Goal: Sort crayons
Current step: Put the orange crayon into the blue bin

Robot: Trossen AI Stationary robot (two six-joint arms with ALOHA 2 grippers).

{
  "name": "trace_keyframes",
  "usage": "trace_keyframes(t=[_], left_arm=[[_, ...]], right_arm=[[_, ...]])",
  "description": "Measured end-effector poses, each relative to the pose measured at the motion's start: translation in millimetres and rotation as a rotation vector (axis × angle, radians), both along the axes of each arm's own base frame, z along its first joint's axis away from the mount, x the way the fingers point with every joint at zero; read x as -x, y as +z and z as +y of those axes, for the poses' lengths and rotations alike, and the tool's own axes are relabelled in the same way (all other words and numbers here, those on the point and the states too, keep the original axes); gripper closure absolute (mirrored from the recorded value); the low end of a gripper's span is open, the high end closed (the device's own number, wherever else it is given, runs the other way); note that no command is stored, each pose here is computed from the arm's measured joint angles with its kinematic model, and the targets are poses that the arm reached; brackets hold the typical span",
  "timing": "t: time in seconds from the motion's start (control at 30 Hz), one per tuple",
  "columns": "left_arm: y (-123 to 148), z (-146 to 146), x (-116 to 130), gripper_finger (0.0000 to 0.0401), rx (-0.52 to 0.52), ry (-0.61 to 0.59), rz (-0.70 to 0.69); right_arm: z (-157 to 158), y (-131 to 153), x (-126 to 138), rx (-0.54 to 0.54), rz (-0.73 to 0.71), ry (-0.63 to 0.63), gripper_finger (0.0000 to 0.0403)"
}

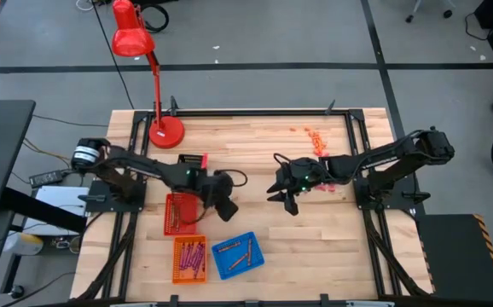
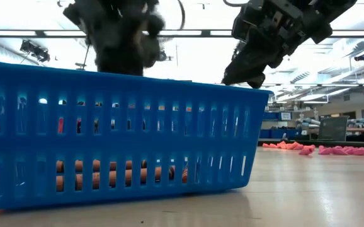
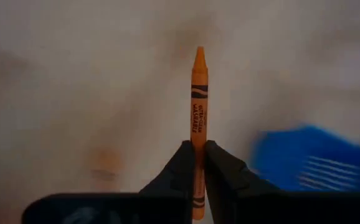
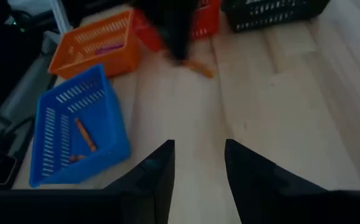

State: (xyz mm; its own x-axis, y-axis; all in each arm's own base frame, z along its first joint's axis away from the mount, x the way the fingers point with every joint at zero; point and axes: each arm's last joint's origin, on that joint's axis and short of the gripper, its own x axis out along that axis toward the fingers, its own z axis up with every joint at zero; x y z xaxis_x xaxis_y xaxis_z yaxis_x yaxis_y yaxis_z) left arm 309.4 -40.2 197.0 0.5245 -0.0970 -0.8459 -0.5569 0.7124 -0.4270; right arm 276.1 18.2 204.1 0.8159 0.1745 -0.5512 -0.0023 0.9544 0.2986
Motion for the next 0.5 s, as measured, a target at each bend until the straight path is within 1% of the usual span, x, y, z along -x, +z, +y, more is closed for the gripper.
trace_keyframes(t=[0.07,0.13,0.23,0.33,0.5], left_arm=[[10.4,-14.8,-2.0,0.0372,0.103,0.003,-0.080],[20.1,-33.2,-5.1,0.0371,0.176,-0.017,-0.175],[28.5,-62.6,-8.1,0.0370,0.236,-0.072,-0.298],[26.2,-88.7,-7.4,0.0370,0.240,-0.101,-0.357],[4.9,-112.3,-5.2,0.0370,0.246,-0.099,-0.287]], right_arm=[[-2.4,2.2,2.1,-0.004,0.004,-0.011,0.0259],[-4.2,3.7,2.2,-0.005,-0.005,-0.020,0.0259],[-5.9,4.7,1.7,-0.001,-0.017,-0.025,0.0259],[-5.3,6.0,-0.4,0.011,-0.046,0.001,0.0259],[-4.4,8.2,-1.5,0.012,-0.076,0.036,0.0259]])
